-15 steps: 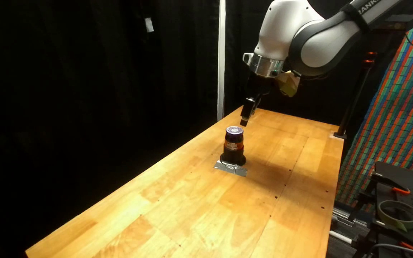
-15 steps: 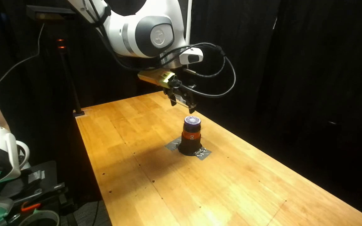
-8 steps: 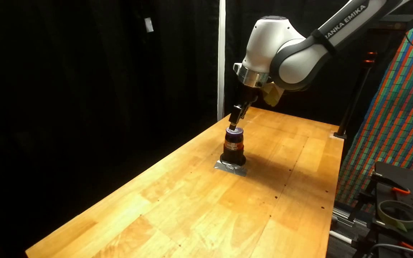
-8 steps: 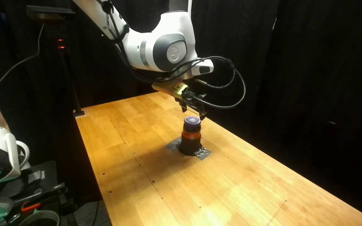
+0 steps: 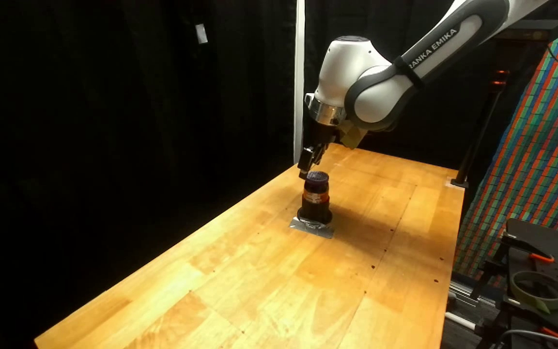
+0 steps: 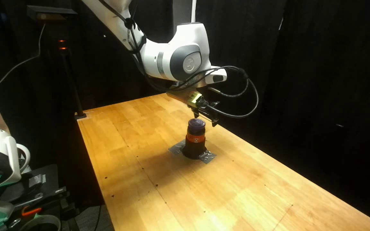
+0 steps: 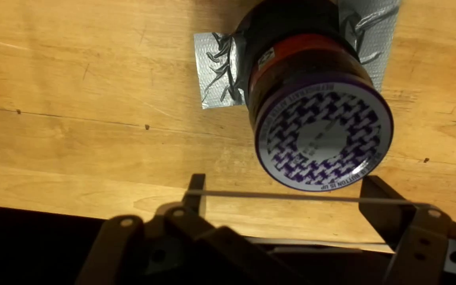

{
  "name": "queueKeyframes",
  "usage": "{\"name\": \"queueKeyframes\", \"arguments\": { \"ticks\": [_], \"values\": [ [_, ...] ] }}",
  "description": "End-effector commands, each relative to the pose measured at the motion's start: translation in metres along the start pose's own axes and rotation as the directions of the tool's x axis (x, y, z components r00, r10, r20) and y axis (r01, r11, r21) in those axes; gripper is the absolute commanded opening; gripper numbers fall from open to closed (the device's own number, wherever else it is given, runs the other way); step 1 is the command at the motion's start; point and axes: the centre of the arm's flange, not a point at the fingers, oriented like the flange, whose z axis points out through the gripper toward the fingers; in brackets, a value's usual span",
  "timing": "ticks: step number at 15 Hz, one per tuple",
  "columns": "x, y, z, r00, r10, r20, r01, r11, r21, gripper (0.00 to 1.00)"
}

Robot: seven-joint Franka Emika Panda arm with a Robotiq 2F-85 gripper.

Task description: Place the elastic band over the bottom of the brown cup

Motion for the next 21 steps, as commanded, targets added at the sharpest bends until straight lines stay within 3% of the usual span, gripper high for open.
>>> {"name": "queueKeyframes", "arguments": {
  "ticks": [1,13,21],
  "values": [
    [0.017,-0.001,0.012,1.0,0.013,0.016,-0.013,1.0,0.027,1.0],
    [0.008,-0.005,0.044,0.988,0.015,0.152,-0.018,1.0,0.017,1.0],
    [-0.013,-0.001,0.022,0.971,-0.015,0.237,0.008,1.0,0.03,1.0]
  ]
}}
